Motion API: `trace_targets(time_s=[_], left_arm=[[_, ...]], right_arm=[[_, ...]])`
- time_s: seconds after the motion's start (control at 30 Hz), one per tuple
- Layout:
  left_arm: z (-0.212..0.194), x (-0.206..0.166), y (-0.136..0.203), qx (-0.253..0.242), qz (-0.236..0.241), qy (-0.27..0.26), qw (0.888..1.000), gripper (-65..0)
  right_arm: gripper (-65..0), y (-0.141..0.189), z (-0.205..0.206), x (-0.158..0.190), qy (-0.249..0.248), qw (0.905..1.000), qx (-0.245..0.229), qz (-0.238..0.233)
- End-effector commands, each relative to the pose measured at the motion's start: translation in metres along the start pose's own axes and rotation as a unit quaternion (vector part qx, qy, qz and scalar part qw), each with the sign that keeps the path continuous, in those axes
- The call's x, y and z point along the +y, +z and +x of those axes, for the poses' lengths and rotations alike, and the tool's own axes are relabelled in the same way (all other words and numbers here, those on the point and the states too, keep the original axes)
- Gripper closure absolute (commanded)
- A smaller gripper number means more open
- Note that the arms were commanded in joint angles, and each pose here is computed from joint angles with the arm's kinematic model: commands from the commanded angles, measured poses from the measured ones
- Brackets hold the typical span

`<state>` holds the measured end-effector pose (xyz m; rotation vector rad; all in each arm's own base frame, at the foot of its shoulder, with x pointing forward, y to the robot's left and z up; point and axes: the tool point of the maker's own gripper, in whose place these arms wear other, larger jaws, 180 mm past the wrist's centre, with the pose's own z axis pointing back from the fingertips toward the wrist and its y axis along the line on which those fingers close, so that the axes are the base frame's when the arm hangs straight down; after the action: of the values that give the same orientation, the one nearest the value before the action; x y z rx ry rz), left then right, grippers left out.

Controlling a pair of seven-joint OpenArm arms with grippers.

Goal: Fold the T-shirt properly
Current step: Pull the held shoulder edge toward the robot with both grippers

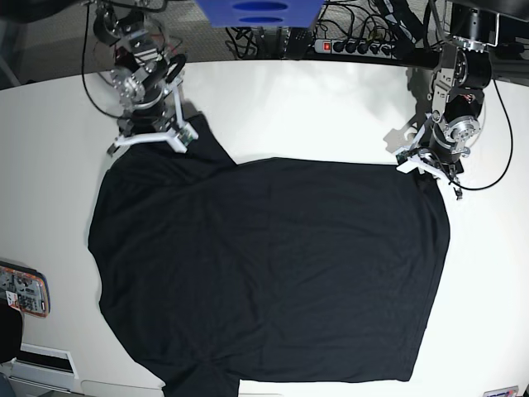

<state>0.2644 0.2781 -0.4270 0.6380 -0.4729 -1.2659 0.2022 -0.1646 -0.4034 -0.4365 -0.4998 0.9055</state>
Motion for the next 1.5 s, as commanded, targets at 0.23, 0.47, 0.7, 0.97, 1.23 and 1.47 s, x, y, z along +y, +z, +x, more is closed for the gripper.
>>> trace_targets(time_s=[0.23, 0.47, 0.7, 0.97, 1.23, 1.47], left_arm=[[-0.004, 0.05, -0.001, 0.007, 0.056, 0.009, 0.998, 0.0], [0.003, 0.08, -0.017, 0.006, 0.076, 0.034, 0.997, 0.0], [0.012, 0.098, -0.028, 0.001, 0.084, 0.061, 0.995, 0.0], [0.014, 0.124, -0.026, -0.002, 0.108, 0.065, 0.992, 0.0], [0.001, 0.148, -0.022, 0.008, 0.135, 0.086, 0.987, 0.0], [-0.001, 0.158, -0.025, 0.011, 0.138, 0.092, 0.986, 0.0]], right_arm=[[0.0, -0.001, 0.028, -0.056, -0.013, 0.9971, -0.034, -0.066], [0.0, -0.003, 0.063, -0.098, 0.023, 0.9935, -0.066, -0.09], [0.0, -0.006, 0.084, -0.137, 0.015, 0.9886, -0.08, -0.127], [0.0, -0.031, 0.07, -0.13, 0.018, 0.9934, -0.045, -0.104], [0.0, -0.045, 0.059, -0.125, 0.019, 0.9955, -0.023, -0.09], [0.0, -0.037, 0.086, -0.168, 0.01, 0.9899, -0.049, -0.133]])
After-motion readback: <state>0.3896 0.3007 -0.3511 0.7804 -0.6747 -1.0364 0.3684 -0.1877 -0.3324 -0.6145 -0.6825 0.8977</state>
